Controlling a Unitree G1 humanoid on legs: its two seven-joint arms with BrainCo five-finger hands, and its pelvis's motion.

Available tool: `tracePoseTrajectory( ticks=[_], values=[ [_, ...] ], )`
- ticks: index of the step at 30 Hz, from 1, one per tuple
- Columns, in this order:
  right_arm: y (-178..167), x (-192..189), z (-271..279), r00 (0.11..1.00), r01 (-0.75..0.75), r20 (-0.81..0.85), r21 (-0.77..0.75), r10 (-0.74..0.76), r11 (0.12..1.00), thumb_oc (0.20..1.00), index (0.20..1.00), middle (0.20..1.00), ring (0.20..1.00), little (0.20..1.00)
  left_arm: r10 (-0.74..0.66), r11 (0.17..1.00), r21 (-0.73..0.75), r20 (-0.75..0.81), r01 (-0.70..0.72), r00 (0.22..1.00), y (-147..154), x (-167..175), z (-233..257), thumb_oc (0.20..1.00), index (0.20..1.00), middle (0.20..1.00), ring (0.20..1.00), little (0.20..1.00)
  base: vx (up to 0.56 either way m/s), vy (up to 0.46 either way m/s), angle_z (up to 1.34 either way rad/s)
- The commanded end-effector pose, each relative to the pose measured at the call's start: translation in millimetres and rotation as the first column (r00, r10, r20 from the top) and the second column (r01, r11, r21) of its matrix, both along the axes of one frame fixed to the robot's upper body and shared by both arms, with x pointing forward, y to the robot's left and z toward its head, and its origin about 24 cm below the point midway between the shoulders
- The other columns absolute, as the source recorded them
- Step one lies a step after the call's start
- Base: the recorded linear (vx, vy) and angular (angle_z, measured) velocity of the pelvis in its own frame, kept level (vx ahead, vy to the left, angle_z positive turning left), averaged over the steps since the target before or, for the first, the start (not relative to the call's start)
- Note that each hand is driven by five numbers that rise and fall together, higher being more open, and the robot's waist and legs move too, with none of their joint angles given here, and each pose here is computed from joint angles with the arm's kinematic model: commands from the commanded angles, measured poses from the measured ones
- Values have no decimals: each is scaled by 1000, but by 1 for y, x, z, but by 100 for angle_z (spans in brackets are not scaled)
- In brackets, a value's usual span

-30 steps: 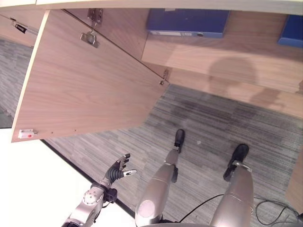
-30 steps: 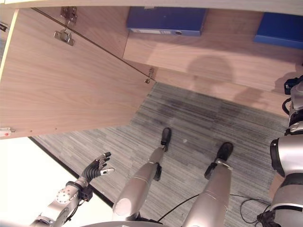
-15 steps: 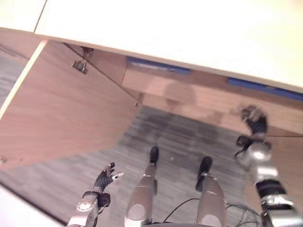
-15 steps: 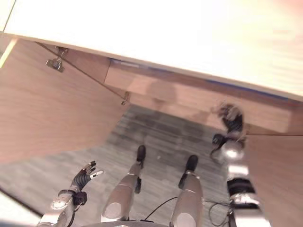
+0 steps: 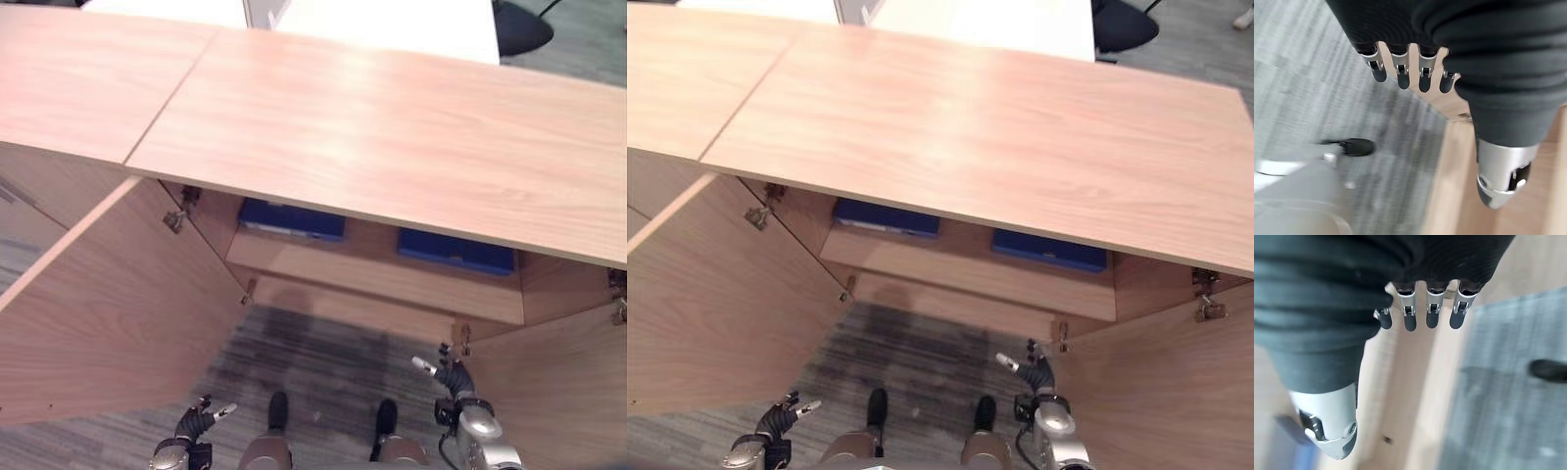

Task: Put the empty folder in the office cabinet

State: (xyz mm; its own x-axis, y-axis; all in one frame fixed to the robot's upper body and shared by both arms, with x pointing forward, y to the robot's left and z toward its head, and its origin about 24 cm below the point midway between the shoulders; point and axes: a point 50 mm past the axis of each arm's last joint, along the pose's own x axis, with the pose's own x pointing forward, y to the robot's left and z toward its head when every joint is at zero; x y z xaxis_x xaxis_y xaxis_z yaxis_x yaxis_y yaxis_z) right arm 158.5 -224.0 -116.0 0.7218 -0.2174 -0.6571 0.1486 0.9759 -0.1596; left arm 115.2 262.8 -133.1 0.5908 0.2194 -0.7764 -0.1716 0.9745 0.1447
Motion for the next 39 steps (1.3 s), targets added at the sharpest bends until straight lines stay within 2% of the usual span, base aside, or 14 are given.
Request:
tracePoseTrajectory(
  ticks=[1,4,6,12,14,18,27,39],
  values=[
    [3,11,1,998,-69,-9,-39,68,997,1000,1000,1000,1000,1000,105,994,-2,65,-105,992,6,15,5,1000,1000,1000,1000,1000,-59,-71,13],
    [8,-4,-13,988,-104,-117,-39,99,994,1000,1000,1000,1000,1000,86,996,20,55,-88,995,4,18,5,1000,1000,1000,1000,1000,-63,-146,86],
    [8,-3,-13,988,-104,-117,-39,99,994,1000,1000,1000,1000,1000,86,996,20,55,-88,995,5,19,5,1000,1000,1000,1000,1000,-47,-116,71],
    [-1,-5,-21,952,-223,-241,-124,189,967,1000,1000,1000,1000,1000,150,989,14,-77,-149,986,-2,-11,-13,1000,1000,1000,1000,1000,-143,-240,21],
    [-9,-4,-19,954,-210,-247,-147,170,967,1000,1000,1000,1000,1000,166,986,13,-84,-165,983,-3,-13,-14,1000,1000,1000,1000,1000,-178,-101,29],
    [-30,-5,-17,966,-93,-255,-166,48,982,1000,1000,1000,1000,1000,209,978,-9,-56,-210,976,-6,-6,-13,1000,1000,1000,1000,1000,-256,-38,42],
    [-38,-25,-22,961,42,-265,-151,-81,988,1000,1000,1000,1000,1000,189,982,22,-57,-188,980,-7,-10,-13,1000,1000,1000,1000,1000,-135,-6,73],
    [-22,-23,-24,968,37,-237,-174,-79,984,1000,1000,1000,1000,1000,56,996,69,-61,-52,997,-15,-3,-12,1000,1000,1000,1000,1000,-46,155,70]
  ],
)
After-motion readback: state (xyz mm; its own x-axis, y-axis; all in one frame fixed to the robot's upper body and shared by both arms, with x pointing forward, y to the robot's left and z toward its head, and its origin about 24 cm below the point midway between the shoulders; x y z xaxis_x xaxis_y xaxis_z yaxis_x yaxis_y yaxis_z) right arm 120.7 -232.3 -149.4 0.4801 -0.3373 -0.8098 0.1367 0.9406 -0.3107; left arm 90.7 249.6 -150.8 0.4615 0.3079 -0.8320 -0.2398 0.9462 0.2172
